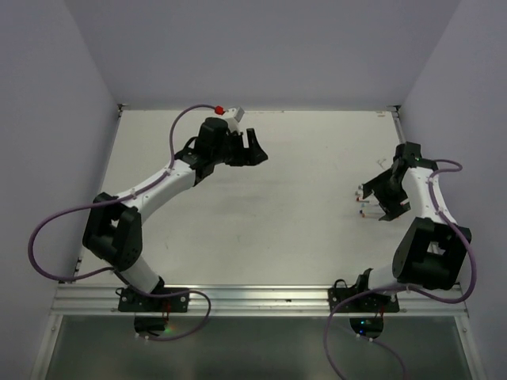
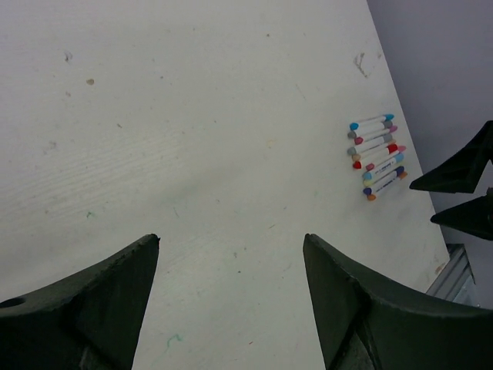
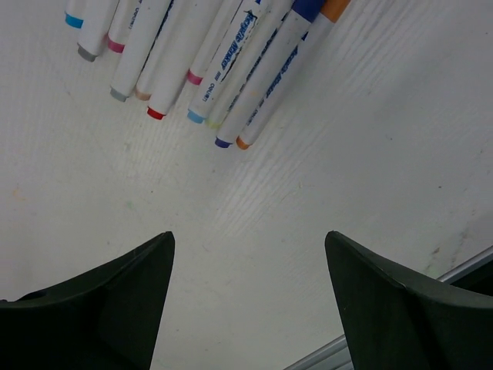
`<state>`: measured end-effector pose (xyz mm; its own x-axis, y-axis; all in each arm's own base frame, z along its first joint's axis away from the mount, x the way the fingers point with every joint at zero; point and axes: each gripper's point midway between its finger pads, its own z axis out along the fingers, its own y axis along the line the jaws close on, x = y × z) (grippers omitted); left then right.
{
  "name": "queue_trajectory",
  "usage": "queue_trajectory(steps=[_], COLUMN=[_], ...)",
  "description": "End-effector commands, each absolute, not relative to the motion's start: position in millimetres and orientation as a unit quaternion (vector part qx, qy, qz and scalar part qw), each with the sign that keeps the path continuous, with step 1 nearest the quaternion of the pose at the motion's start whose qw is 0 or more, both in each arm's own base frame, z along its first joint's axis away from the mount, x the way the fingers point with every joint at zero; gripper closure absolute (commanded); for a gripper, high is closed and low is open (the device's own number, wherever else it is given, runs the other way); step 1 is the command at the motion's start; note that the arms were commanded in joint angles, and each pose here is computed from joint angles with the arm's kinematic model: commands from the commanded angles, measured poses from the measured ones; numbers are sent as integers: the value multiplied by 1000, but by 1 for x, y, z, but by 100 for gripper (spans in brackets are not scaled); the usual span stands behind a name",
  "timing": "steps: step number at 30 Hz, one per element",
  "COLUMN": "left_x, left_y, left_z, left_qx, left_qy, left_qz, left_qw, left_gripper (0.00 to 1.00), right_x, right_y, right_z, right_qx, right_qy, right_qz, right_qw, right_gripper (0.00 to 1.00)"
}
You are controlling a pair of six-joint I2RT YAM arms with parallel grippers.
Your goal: Open the pen caps
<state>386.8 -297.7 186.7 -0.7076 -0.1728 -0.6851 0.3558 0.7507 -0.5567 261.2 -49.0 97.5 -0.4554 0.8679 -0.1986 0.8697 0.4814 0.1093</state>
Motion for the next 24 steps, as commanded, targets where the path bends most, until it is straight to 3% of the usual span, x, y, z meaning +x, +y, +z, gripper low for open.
queue_trajectory(steps=[1, 12, 24], left_x=[375, 373, 374], left_y=[-284, -283, -288], left_z=[206, 211, 205], left_qx=[98, 115, 124], left_qy=[849, 847, 849], left_qz=[-330, -328, -331], left_qw=[400, 403, 393], left_gripper=[21, 20, 20], right_x=[262, 256, 247], right_y=[-71, -119, -118], right_z=[101, 62, 38], right_qx=[519, 527, 533], right_qy=[843, 836, 835], right_qz=[-34, -100, -98], right_qw=[138, 113, 99], right_gripper=[17, 25, 36])
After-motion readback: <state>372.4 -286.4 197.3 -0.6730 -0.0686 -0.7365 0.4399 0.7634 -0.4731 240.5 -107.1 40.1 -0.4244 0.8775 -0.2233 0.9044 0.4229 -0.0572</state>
